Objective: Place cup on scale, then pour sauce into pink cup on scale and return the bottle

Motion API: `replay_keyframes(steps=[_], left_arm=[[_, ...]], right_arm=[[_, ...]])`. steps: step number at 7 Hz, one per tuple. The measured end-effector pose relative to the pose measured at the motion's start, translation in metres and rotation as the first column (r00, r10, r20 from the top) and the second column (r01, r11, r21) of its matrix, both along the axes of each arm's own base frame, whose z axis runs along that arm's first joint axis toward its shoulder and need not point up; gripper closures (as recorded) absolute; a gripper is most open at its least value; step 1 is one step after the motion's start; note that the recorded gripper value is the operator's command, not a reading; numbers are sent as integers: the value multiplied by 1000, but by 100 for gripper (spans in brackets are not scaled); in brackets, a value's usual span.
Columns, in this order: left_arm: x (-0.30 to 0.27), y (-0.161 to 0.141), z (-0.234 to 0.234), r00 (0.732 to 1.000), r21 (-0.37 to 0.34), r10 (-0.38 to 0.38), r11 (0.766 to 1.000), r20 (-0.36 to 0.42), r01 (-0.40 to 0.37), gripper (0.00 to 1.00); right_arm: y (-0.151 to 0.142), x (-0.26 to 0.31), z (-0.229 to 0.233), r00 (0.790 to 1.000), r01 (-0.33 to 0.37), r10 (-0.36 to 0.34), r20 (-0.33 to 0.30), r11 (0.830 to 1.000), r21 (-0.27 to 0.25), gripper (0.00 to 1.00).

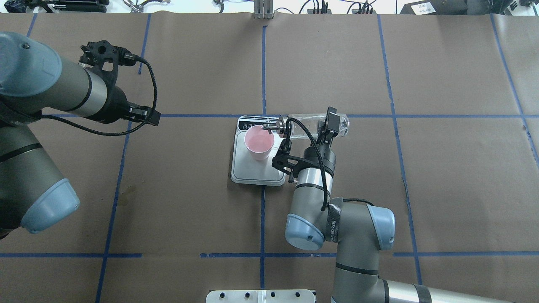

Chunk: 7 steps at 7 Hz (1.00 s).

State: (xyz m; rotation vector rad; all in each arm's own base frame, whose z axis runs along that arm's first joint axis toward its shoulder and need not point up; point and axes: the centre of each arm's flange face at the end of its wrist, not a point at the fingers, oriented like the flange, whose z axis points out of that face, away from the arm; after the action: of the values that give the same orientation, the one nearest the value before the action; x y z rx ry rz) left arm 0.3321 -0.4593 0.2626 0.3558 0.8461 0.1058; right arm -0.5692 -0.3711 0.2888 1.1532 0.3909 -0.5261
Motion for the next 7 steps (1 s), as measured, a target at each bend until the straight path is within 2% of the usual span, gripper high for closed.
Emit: replay_keyframes(steps=[4,7], left_arm=[[-1,1,-1,1000,-2,-1,1000,-4,1,19],[-1,1,0,1000,-3,-1,1000,-2,1,19]], right_arm=[[-7,6,-3,989,22,-18,-144,999,27,100],[-18,15,-6,963,33,-21,-267,999,41,100]])
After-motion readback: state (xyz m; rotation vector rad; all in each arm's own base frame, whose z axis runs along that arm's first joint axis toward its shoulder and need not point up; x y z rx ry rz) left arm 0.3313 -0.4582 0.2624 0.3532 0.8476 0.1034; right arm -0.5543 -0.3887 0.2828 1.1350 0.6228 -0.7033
